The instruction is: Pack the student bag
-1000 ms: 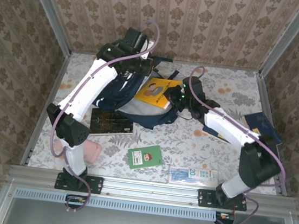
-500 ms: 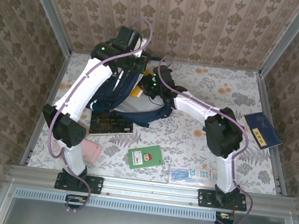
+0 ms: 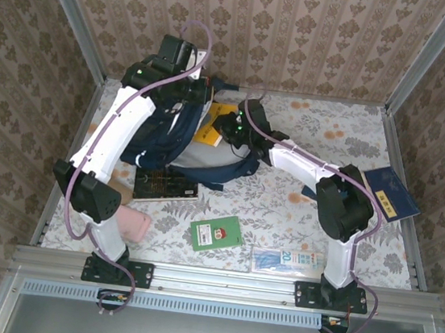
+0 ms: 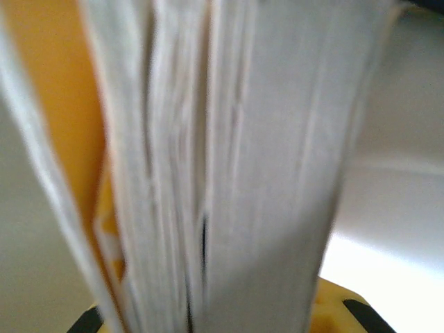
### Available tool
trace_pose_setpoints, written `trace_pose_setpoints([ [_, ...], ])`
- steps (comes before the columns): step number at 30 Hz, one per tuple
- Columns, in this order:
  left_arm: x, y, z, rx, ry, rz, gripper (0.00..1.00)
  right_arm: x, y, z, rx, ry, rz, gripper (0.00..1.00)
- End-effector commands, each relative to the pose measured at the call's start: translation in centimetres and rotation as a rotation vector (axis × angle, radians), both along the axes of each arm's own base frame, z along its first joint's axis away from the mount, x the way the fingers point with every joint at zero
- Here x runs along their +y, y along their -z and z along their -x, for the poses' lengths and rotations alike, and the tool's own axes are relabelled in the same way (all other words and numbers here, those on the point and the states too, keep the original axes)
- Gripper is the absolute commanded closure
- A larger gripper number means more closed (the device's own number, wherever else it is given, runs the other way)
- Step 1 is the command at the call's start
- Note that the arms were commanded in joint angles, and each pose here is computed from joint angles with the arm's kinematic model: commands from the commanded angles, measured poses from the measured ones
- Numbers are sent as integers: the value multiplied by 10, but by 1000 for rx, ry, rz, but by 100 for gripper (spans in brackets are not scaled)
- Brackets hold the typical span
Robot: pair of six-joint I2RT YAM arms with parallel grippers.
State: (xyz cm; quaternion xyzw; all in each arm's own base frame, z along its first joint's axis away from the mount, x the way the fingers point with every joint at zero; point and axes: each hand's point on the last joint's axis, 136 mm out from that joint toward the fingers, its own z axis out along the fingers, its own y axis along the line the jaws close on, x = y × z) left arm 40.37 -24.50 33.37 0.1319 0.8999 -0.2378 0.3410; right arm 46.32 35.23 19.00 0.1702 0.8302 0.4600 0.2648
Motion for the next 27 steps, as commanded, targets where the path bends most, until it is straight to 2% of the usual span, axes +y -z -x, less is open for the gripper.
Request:
trace_pose_setpoints([
  [1, -23, -53, 2, -117, 98, 149, 100, 43, -43, 3, -106, -161, -172, 100],
  [9, -38, -58, 6, -134, 147, 150, 100, 83, -7, -21, -20, -161, -129, 100],
  [11, -37, -57, 5, -137, 144, 141, 100, 93, 1, -30, -15, -150, -112, 88],
  [15, -32, -55, 1, -132, 126, 132, 100, 101, 18, -39, 16, -147, -49, 44],
  [16, -30, -55, 0, -132, 121, 131, 100, 98, 20, -38, 15, -148, -26, 38],
  [24, -21, -44, -8, -112, 82, 116, 100, 43, -8, -16, -100, -153, 218, 12],
  [27, -21, -38, -13, -103, 71, 111, 100, 21, -21, -7, -134, -158, 280, 10],
])
